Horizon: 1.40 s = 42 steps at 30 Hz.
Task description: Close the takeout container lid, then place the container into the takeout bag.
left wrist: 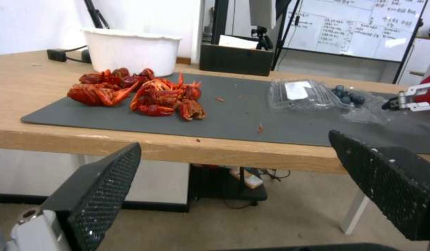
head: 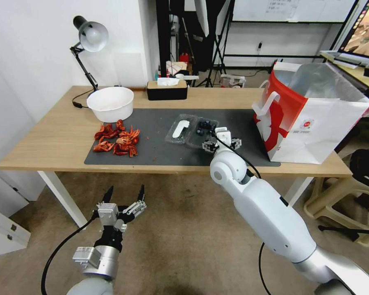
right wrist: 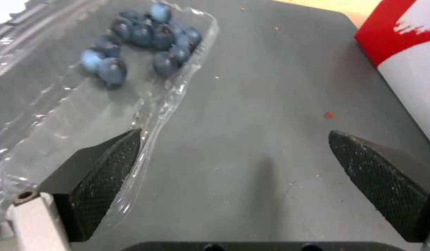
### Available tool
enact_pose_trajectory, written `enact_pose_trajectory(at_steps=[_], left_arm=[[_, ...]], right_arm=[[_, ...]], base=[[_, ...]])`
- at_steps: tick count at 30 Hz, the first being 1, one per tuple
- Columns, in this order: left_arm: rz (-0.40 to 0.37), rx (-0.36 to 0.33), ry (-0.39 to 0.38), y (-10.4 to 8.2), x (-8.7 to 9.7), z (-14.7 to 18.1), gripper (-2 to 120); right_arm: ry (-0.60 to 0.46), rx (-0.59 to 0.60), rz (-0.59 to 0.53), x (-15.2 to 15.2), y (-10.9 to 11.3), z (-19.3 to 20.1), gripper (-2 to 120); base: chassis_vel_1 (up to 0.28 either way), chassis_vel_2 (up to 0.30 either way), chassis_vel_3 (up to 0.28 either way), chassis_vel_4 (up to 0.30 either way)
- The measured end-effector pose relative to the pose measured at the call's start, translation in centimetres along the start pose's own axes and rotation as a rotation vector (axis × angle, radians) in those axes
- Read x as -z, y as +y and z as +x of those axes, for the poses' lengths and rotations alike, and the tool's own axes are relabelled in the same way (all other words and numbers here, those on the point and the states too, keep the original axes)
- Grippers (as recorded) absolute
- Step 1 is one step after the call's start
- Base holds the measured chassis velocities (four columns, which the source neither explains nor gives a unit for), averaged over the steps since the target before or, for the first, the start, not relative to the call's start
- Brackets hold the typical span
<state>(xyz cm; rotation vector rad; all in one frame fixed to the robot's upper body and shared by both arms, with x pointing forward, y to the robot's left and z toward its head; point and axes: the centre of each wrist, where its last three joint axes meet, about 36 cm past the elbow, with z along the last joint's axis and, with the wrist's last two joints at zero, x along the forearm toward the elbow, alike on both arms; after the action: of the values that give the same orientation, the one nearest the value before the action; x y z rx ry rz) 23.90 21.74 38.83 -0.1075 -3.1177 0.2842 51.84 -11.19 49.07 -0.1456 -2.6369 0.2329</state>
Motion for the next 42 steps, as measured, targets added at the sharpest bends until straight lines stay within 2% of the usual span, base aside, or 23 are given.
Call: enact_pose_trajectory(at_steps=[12, 25, 31, 33, 37, 42], left_arm=[[0.002, 0.007, -0.007, 0.0, -0.2, 0.0, 100], [0.003, 0.013, -0.013, 0.0, -0.2, 0.2, 100], [-0.004, 0.018, -0.022, -0.1, -0.2, 0.2, 100], [-0.005, 0.018, -0.022, -0.1, -0.2, 0.2, 100], [-0.002, 0.018, -0.027, -0.1, -0.1, 0.2, 100], [0.003, 0.018, -0.028, -0.2, -0.1, 0.3, 100]], right_arm=[[0.004, -0.021, -0.010, 0.1, -1.7, -0.8, 100], [-0.018, 0.013, -0.021, 0.1, -2.2, -0.3, 100], [-0.159, 0.108, -0.077, -0.3, -3.0, 0.7, 100], [-0.171, 0.115, -0.080, -0.4, -3.1, 0.8, 100], [-0.300, 0.167, -0.097, -2.5, -4.0, 1.5, 100], [-0.368, 0.186, -0.116, -4.4, -5.1, 2.3, 100]], base=[[0.000, 0.000, 0.000, 0.000], [0.000, 0.000, 0.000, 0.000], [0.000, 0.000, 0.000, 0.000], [0.000, 0.000, 0.000, 0.000], [0.000, 0.000, 0.000, 0.000], [0.000, 0.000, 0.000, 0.000]])
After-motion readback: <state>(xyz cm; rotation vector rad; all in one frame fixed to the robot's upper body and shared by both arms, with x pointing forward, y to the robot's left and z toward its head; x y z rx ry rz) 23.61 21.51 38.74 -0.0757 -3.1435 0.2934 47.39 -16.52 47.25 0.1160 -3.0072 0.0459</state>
